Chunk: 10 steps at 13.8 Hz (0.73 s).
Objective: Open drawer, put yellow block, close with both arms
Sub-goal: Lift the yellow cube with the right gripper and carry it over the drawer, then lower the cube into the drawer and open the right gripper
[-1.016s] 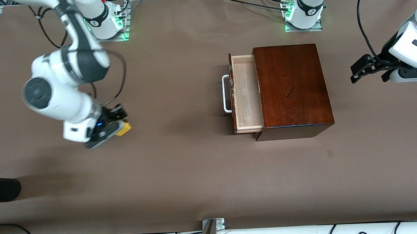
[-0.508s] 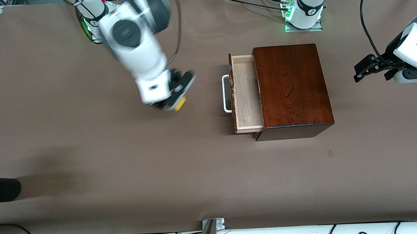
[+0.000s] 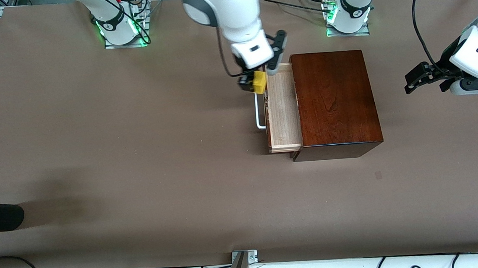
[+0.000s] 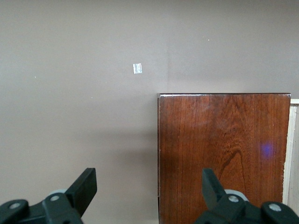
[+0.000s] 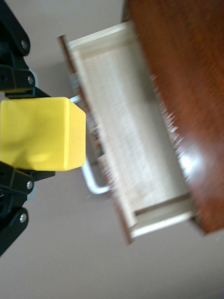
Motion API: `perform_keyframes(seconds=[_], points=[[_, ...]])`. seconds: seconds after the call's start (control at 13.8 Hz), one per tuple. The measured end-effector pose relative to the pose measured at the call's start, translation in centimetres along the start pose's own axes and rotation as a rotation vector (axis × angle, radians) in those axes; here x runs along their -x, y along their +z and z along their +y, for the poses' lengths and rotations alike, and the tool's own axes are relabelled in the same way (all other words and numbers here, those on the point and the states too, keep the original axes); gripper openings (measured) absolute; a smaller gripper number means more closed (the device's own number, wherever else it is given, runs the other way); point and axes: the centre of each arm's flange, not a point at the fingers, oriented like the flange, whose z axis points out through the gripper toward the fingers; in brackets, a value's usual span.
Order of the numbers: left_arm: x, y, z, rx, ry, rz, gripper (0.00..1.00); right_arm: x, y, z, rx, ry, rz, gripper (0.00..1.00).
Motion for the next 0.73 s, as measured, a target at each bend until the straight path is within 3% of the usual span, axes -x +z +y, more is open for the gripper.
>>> perform_keyframes(seconds=[0.36,0.73], points=[[0.0,-0.1,0.6,0.000,0.011,0.003,1.00,-4.2,5.6,-3.6,0.045,-0.086,0.023,0.55],[0.1,-0.2,0.7,0.000,0.012,0.003,1.00,-4.3,8.7,-4.9,0.073,-0.152,-0.029,0.55]])
